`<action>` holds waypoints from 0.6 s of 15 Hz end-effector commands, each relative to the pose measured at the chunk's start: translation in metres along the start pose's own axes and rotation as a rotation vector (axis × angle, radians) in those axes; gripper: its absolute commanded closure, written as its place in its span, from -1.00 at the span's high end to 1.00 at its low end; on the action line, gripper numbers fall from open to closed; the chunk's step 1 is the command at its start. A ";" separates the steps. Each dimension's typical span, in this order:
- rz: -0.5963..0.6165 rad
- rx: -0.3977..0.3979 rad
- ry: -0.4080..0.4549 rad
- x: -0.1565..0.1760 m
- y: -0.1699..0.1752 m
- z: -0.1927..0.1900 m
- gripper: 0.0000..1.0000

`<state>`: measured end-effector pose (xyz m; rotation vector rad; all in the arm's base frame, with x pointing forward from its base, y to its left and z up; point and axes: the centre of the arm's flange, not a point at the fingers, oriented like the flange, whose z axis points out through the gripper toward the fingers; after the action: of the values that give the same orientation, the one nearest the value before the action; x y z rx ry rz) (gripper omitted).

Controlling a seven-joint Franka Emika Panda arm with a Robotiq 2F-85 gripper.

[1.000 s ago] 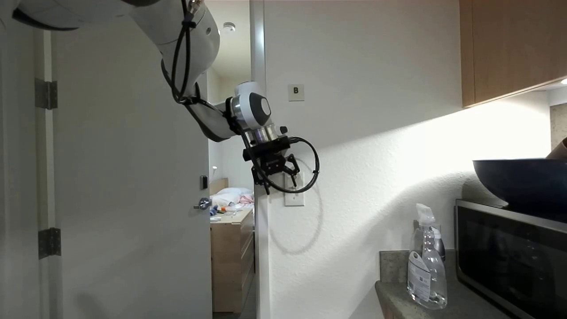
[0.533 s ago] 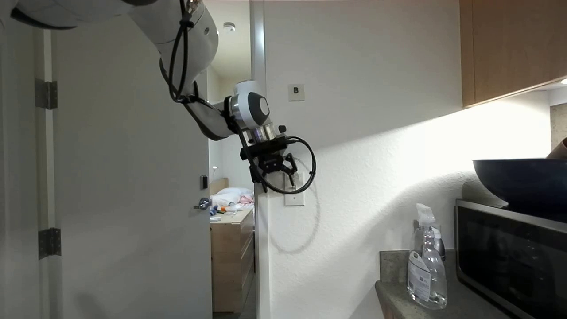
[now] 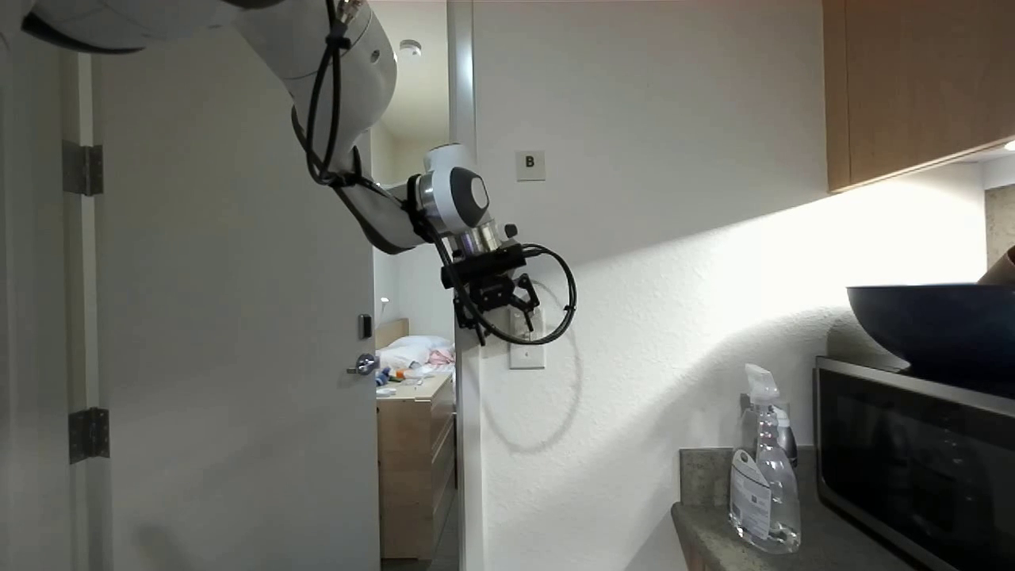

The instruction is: Flip the switch on the wall

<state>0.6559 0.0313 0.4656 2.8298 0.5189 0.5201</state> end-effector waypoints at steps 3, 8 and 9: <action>-0.045 0.022 0.023 -0.006 0.015 0.012 1.00; -0.061 0.023 -0.006 -0.006 0.021 0.023 1.00; -0.049 0.025 -0.018 -0.007 0.022 0.024 1.00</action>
<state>0.6616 0.0130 0.4522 2.8199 0.5681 0.5033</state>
